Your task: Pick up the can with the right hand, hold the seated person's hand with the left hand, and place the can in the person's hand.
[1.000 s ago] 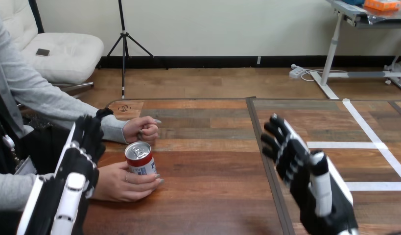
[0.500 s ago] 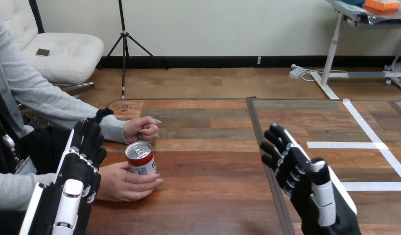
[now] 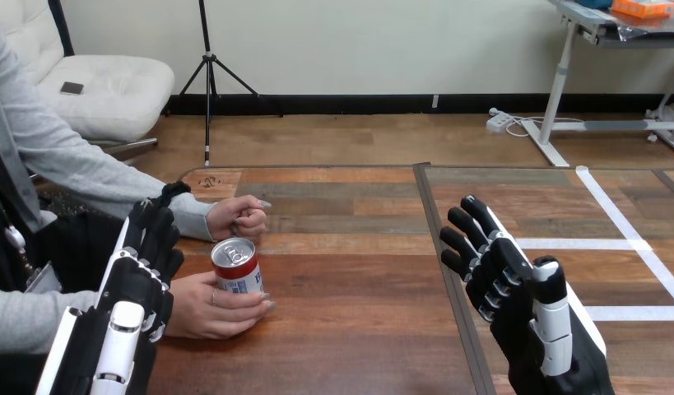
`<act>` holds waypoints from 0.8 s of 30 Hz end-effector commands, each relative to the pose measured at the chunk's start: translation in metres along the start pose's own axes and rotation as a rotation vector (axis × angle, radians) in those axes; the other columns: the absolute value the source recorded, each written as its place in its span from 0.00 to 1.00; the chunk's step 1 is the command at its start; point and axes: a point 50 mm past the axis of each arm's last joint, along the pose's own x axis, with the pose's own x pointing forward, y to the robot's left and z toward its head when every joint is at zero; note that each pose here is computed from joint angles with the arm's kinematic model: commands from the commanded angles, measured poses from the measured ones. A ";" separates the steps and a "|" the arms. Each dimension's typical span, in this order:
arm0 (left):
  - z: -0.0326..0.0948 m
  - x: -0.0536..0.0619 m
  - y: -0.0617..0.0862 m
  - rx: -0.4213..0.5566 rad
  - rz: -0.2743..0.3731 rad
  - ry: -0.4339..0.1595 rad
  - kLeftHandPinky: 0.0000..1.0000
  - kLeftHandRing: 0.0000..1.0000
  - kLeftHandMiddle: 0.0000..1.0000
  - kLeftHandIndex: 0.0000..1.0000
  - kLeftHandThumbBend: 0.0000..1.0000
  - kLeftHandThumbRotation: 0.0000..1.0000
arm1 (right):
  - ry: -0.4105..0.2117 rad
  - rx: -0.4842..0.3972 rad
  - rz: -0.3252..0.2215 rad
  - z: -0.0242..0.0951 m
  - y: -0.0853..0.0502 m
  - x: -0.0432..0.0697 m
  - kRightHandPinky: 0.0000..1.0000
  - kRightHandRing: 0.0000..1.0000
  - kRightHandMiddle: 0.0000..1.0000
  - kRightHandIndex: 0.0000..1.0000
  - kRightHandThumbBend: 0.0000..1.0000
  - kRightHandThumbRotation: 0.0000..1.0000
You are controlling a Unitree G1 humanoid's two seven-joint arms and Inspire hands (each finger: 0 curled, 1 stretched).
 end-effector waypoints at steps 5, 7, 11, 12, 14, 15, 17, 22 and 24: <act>0.012 0.017 -0.001 0.028 -0.033 -0.099 1.00 1.00 1.00 1.00 0.35 0.90 | -0.094 -0.003 0.018 0.016 0.003 0.013 0.96 0.96 0.97 0.98 0.87 1.00; 0.012 0.016 -0.001 0.023 -0.033 -0.098 1.00 1.00 1.00 1.00 0.35 0.90 | -0.093 0.001 0.019 0.016 0.004 0.013 0.96 0.96 0.97 0.98 0.87 1.00; 0.012 0.017 -0.002 0.005 -0.034 -0.098 1.00 1.00 1.00 1.00 0.36 0.90 | -0.090 0.008 0.020 0.016 0.004 0.013 0.97 0.96 0.97 0.98 0.87 1.00; 0.012 0.017 -0.002 0.003 -0.035 -0.098 1.00 1.00 1.00 1.00 0.36 0.90 | -0.090 0.009 0.021 0.016 0.004 0.013 0.97 0.96 0.97 0.98 0.87 1.00; 0.012 0.016 -0.002 0.001 -0.032 -0.094 1.00 1.00 1.00 1.00 0.37 0.90 | -0.087 0.012 0.024 0.016 0.004 0.014 0.97 0.96 0.97 0.98 0.87 1.00; 0.012 0.016 -0.002 0.001 -0.031 -0.093 1.00 1.00 1.00 1.00 0.37 0.90 | -0.086 0.013 0.025 0.016 0.004 0.014 0.97 0.97 0.97 0.98 0.87 1.00; 0.013 0.016 -0.002 0.002 -0.036 -0.091 1.00 1.00 1.00 1.00 0.37 0.90 | -0.082 0.014 0.027 0.015 0.004 0.014 0.98 0.97 0.97 0.98 0.86 1.00; 0.013 0.016 -0.002 0.004 -0.037 -0.091 1.00 1.00 1.00 1.00 0.38 0.89 | -0.077 0.014 0.027 0.015 0.003 0.015 0.98 0.97 0.98 0.98 0.86 1.00; 0.013 0.016 -0.002 0.005 -0.039 -0.093 1.00 1.00 1.00 1.00 0.38 0.89 | -0.074 0.017 0.025 0.015 0.003 0.015 0.98 0.97 0.97 0.98 0.86 1.00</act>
